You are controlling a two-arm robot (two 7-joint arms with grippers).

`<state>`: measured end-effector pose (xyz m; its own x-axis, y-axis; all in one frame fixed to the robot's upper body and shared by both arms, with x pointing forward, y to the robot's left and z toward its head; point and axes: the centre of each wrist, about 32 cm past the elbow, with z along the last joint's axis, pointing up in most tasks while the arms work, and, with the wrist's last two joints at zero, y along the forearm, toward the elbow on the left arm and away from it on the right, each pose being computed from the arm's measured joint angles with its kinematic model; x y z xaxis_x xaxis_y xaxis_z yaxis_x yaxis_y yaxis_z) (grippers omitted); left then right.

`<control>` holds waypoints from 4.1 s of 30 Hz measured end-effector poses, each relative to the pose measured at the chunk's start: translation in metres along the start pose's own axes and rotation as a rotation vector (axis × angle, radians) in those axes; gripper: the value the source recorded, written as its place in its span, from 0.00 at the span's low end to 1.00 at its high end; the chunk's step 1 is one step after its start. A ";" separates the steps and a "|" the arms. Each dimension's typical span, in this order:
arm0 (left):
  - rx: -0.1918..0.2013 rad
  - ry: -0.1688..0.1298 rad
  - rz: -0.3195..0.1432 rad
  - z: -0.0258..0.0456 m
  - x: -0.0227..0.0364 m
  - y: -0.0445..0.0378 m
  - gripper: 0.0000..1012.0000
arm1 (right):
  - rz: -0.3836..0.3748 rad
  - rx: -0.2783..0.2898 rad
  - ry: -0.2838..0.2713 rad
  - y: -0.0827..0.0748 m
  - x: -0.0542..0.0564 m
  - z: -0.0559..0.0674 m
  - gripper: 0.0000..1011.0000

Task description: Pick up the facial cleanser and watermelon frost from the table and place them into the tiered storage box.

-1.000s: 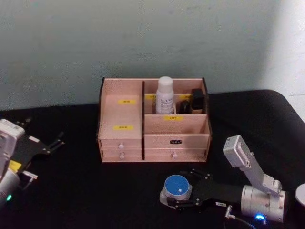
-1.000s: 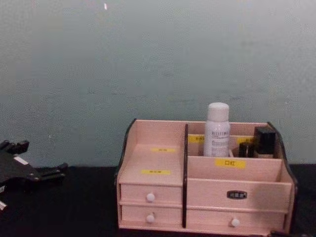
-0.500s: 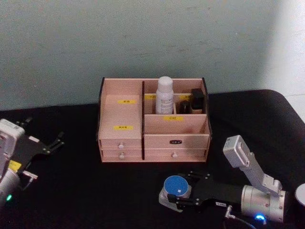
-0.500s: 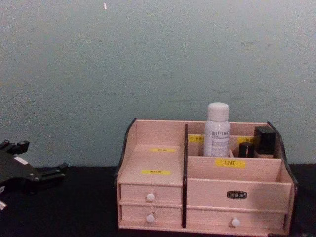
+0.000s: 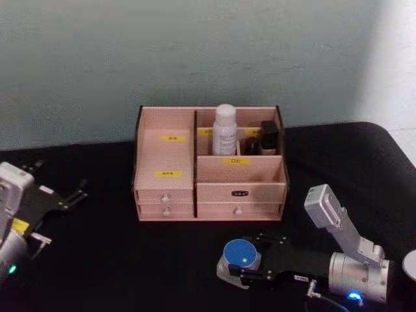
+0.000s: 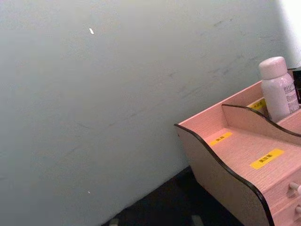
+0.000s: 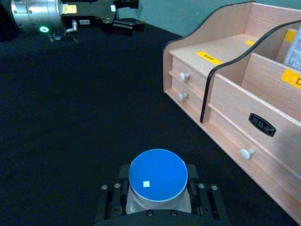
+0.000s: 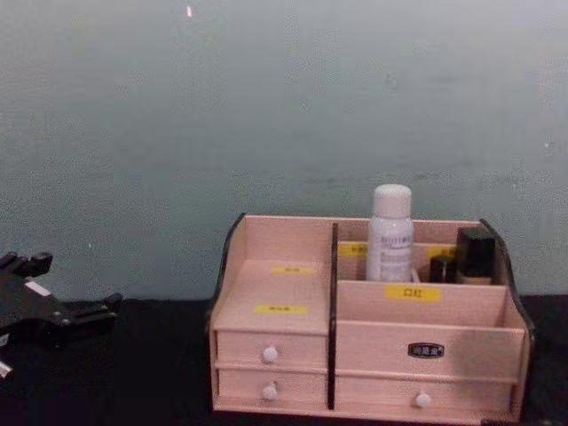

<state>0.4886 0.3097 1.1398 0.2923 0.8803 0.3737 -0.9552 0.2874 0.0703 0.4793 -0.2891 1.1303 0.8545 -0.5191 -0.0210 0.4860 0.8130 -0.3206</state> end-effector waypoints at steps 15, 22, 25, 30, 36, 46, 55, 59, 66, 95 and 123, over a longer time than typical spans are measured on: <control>0.000 0.000 0.000 0.0000 0.0000 0.0000 0.99 | 0.012 0.009 -0.020 -0.002 0.000 0.001 0.72; 0.000 0.000 0.000 0.0000 0.0000 0.0000 0.99 | 0.016 0.030 -0.020 -0.004 0.000 0.004 0.72; 0.000 0.000 0.000 0.0000 0.0000 0.0000 0.99 | 0.016 0.043 -0.021 -0.004 0.000 0.006 0.72; 0.000 0.000 0.000 0.0000 0.0000 0.0000 0.99 | 0.014 0.064 -0.025 -0.004 0.001 0.011 0.72; 0.000 0.000 0.000 0.0000 0.0000 0.0000 0.99 | 0.003 0.090 -0.040 0.001 0.004 0.019 0.72; 0.000 0.000 0.000 0.0000 0.0000 0.0000 0.99 | -0.011 0.139 -0.082 0.017 0.013 0.040 0.72; 0.000 0.000 0.000 0.0000 0.0000 0.0000 0.99 | -0.031 0.195 -0.126 0.041 0.023 0.067 0.72; 0.000 0.000 0.000 0.0000 0.0000 0.0000 0.99 | -0.035 0.210 -0.136 0.051 0.027 0.076 0.72; 0.000 0.000 0.000 0.0000 0.0000 0.0000 0.99 | -0.032 0.221 -0.154 0.072 0.033 0.091 0.72; 0.000 0.000 0.000 0.0000 0.0000 0.0000 0.99 | -0.115 0.162 -0.085 0.137 0.068 0.116 0.72; 0.000 0.000 0.000 0.0000 0.0000 0.0000 0.99 | -0.130 0.153 -0.068 0.144 0.071 0.116 0.77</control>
<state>0.4886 0.3097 1.1398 0.2923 0.8803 0.3737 -0.9553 0.2873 0.0703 0.6316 -0.1783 1.1925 0.7906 -0.6076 0.0766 0.6109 0.7736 -0.1684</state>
